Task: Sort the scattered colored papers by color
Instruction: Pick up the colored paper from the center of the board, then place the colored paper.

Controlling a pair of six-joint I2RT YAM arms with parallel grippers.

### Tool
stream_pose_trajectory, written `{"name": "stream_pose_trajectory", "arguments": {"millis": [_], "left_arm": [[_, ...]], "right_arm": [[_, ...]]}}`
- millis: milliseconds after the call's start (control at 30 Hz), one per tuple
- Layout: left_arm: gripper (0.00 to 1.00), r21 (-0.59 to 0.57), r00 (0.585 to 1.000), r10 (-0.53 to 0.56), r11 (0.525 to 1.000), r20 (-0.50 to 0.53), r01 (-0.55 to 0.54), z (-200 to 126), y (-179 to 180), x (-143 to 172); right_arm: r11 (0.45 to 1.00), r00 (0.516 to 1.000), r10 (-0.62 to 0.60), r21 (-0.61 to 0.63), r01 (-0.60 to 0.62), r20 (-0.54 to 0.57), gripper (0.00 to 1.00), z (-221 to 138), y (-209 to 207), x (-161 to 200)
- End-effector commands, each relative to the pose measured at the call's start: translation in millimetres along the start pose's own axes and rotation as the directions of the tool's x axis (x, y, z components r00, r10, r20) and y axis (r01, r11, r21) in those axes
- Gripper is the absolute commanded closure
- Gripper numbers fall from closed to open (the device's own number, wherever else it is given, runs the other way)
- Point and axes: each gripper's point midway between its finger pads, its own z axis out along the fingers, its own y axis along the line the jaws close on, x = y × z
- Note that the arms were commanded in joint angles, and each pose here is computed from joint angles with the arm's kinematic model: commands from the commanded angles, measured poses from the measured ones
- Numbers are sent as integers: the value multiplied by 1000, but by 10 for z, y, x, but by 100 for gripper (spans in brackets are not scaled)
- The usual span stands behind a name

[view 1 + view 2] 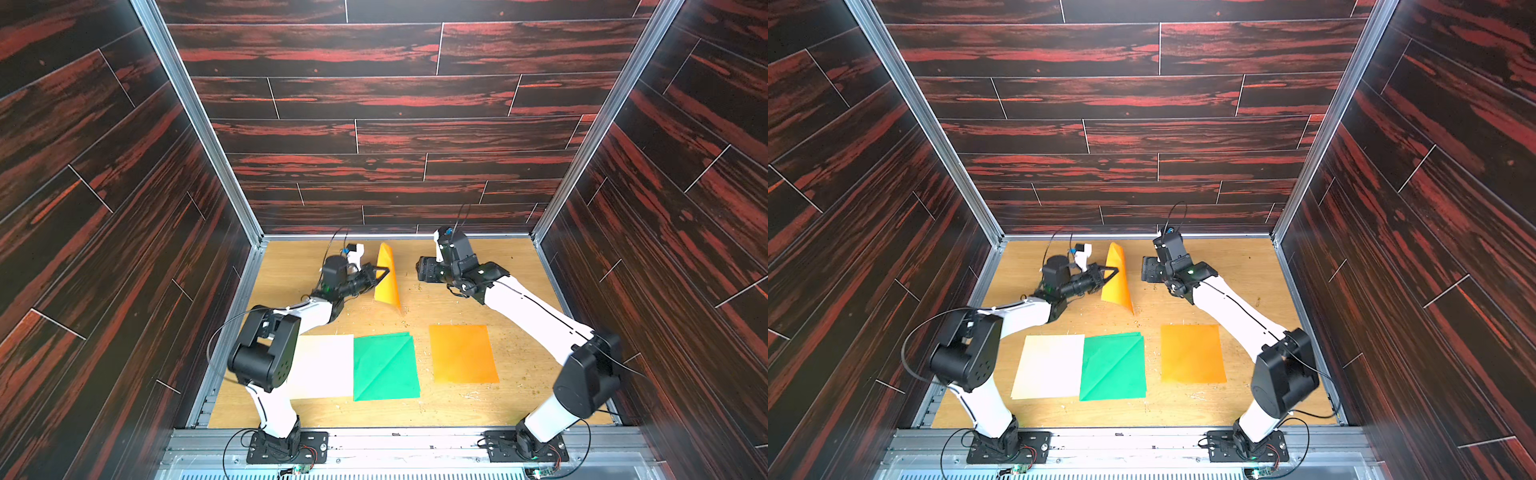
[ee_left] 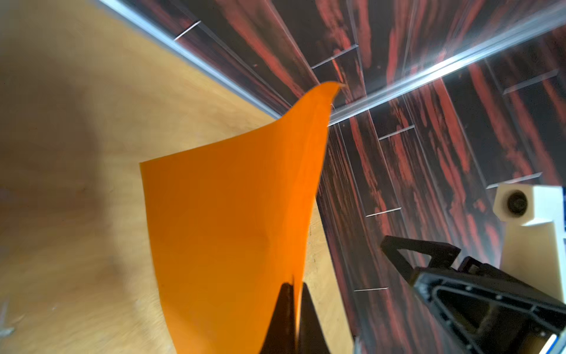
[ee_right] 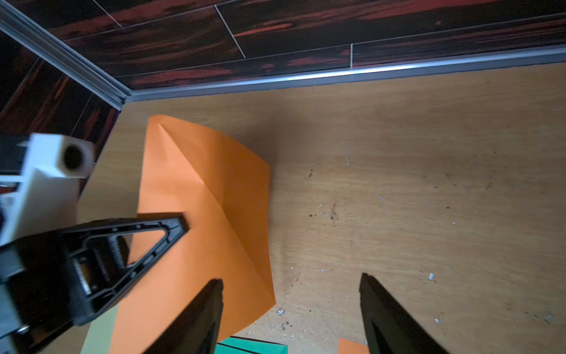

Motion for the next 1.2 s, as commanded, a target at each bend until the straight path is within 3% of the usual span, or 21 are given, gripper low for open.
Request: {"name": "stream_pose_trajectory", "arguments": {"millis": [0, 167, 333, 567, 900, 1167], "left_arm": [[100, -156, 993, 76, 984, -87, -89, -27, -44, 130], [100, -137, 994, 74, 987, -77, -84, 218, -436, 122], [100, -161, 997, 36, 986, -74, -47, 597, -596, 447], [100, -66, 996, -58, 996, -64, 54, 1002, -915, 1024], [100, 15, 989, -144, 989, -37, 144, 1237, -1235, 1510], [100, -18, 969, -246, 969, -5, 246, 1194, -953, 1960]], "right_arm": [[995, 999, 15, 96, -19, 37, 25, -168, -221, 29], [988, 991, 39, 146, -58, 127, 23, -588, -401, -84], [985, 963, 71, 133, -108, 259, 14, -1154, -496, -305], [986, 901, 109, 68, -151, 419, 2, -1877, -599, -488], [978, 905, 118, 108, -176, 408, 2, -1983, -762, -314], [978, 918, 128, 108, -181, 374, 2, -1909, -792, -169]]}}
